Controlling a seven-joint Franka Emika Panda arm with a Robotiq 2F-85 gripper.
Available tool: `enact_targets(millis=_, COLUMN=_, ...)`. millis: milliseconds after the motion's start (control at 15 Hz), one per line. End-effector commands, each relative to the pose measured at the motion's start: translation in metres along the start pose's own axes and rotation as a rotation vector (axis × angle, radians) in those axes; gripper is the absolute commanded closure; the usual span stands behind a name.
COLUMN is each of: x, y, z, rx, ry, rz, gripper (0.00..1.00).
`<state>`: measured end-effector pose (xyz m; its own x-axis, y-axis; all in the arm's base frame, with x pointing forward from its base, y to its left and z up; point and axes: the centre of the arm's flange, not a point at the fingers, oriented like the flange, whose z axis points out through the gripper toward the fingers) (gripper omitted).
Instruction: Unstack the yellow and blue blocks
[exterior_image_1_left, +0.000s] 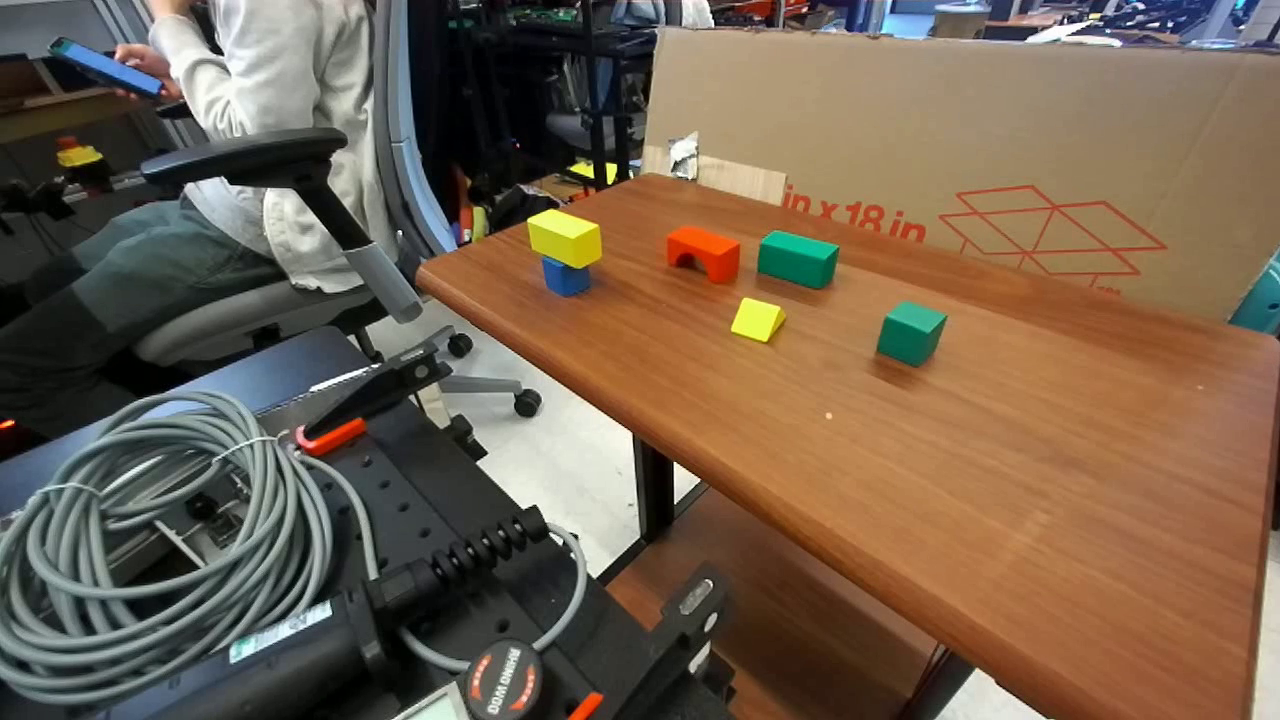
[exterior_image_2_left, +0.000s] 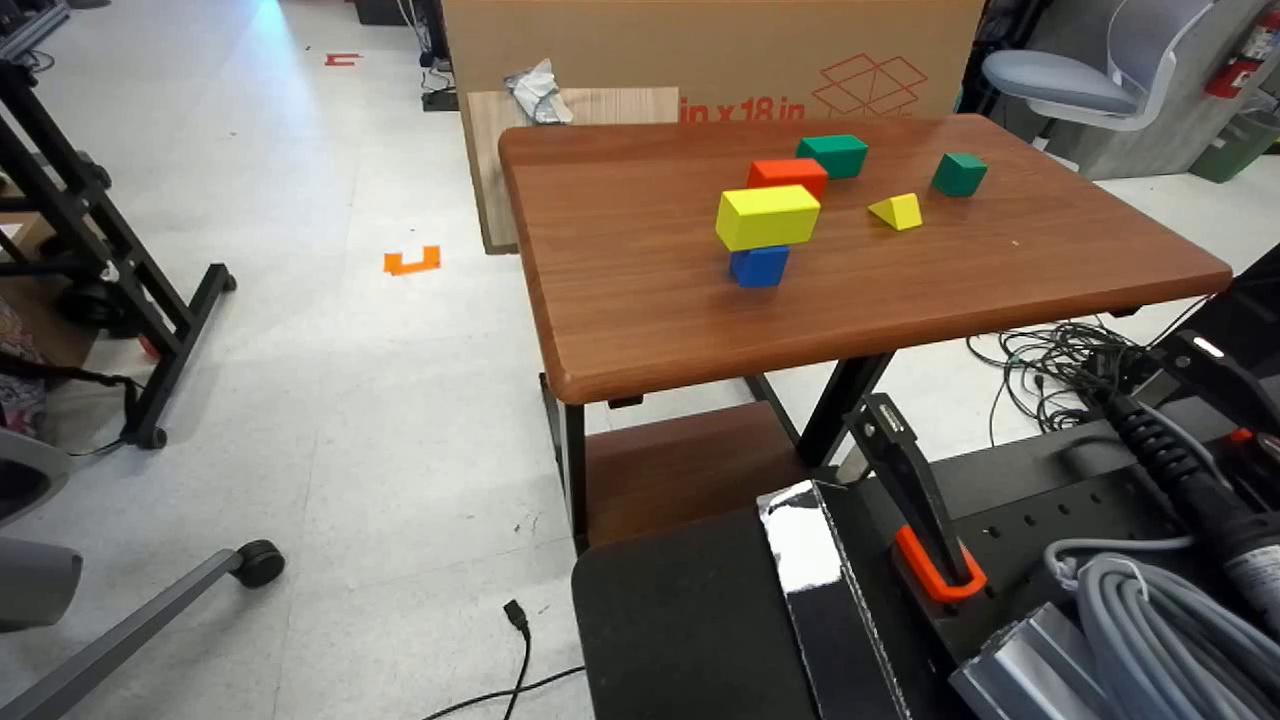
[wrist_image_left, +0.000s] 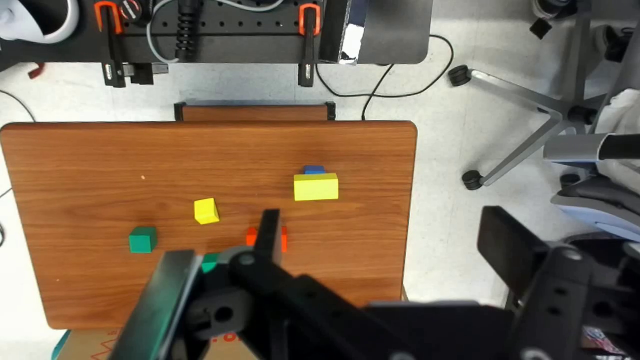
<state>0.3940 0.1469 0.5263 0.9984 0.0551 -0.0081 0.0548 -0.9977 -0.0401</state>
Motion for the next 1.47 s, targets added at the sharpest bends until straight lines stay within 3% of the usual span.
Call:
enact_targets(millis=0, x=0.000, y=0.000, z=0.000, rx=0.000, ry=0.000, rz=0.000, gripper=0.00)
enact_targets(millis=400, x=0.008, y=-0.008, z=0.014, rx=-0.038, ry=0.008, rz=0.006, gripper=0.00)
enact_targets(millis=1000, x=0.035, y=-0.008, z=0.121, rx=-0.096, ry=0.085, rz=-0.015, gripper=0.00)
enact_targets(millis=1400, x=0.051, y=0.002, z=0.192, rx=-0.065, ry=0.025, rz=-0.032, gripper=0.00)
